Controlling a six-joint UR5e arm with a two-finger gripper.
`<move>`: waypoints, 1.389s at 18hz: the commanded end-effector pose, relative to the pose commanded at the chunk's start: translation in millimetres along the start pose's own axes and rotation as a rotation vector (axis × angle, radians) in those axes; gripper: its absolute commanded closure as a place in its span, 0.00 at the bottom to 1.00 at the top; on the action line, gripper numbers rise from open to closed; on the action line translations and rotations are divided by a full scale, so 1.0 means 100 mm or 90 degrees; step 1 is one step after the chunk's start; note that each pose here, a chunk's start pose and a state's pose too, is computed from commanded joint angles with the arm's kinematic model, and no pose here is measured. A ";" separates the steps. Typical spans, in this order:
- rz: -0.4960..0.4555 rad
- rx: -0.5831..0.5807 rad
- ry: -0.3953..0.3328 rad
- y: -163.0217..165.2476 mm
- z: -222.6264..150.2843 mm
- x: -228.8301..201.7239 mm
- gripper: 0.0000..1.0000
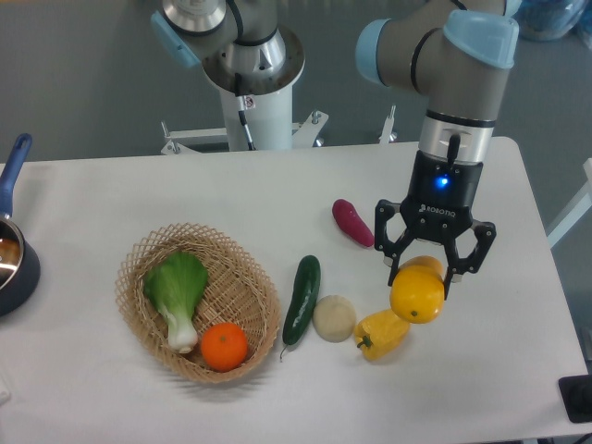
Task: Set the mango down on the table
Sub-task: 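Lift the yellow mango in the gripper and carry it upward, then move the held mango toward the purple sweet potato and lower it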
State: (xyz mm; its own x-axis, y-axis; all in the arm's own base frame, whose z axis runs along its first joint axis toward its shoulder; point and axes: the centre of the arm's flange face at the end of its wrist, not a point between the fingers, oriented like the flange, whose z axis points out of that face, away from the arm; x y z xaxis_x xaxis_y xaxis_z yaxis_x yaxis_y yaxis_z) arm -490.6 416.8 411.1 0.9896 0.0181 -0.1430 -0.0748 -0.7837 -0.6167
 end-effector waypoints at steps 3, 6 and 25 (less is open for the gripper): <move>0.061 -0.032 0.015 0.35 0.13 0.03 0.66; 0.124 -0.119 0.009 0.71 0.20 0.00 0.66; 0.346 -0.312 0.147 2.40 0.52 -0.20 0.66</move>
State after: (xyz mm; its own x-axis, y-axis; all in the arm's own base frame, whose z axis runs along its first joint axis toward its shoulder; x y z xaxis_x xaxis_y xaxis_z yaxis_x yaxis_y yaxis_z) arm -535.2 260.5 225.7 0.8336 -0.5371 -0.1293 -0.5489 -0.8316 -0.0842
